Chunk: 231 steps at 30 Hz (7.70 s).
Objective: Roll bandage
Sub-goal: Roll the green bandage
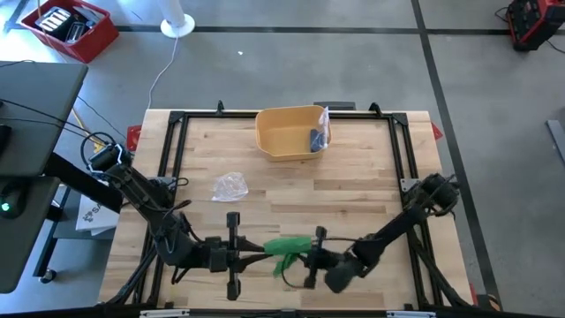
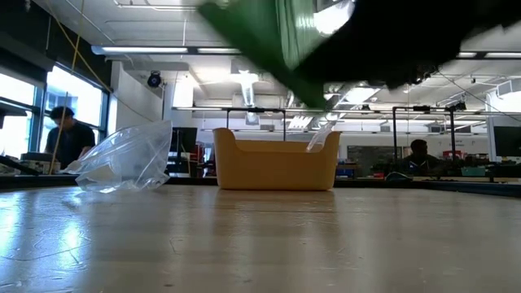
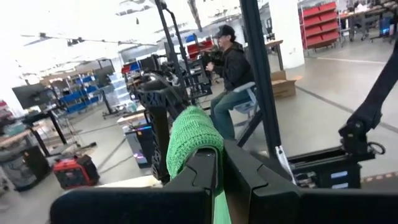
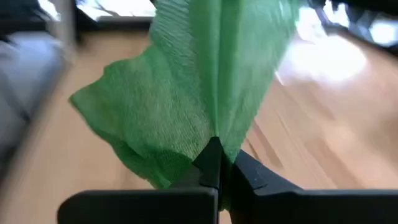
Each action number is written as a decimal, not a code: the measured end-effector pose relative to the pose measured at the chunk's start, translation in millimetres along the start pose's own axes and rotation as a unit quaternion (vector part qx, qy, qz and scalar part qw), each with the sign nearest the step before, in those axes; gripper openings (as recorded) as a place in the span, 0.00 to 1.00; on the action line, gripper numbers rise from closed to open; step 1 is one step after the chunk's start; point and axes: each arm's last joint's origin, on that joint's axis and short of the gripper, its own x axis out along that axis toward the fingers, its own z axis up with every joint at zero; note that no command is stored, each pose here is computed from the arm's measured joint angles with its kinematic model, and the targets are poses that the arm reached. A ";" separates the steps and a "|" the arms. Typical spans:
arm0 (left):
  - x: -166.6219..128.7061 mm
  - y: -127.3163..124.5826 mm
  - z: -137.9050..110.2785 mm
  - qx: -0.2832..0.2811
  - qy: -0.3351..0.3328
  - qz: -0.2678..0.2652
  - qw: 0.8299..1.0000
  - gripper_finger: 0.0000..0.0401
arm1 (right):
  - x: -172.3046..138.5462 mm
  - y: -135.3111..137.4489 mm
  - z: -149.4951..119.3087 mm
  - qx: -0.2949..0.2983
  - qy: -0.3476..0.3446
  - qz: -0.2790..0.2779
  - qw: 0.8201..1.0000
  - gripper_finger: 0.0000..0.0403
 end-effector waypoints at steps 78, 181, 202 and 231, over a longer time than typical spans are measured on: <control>-3.2 4.9 -108.2 -0.073 -0.083 -0.089 0.990 0.02 | -102.6 -9.1 115.1 -0.050 -0.209 0.109 0.971 0.35; 24.2 -14.6 -82.2 -0.006 0.068 -0.051 0.996 0.28 | -112.2 -37.1 133.6 0.146 -0.140 0.205 0.958 0.05; 26.1 4.7 -75.4 -0.291 0.105 -0.067 0.949 0.02 | -92.6 -33.8 115.8 -0.140 -0.141 0.065 0.978 0.21; 15.3 -7.5 -77.1 -0.132 0.111 -0.014 0.985 0.01 | -100.4 -36.0 122.5 0.084 -0.098 0.207 0.970 0.26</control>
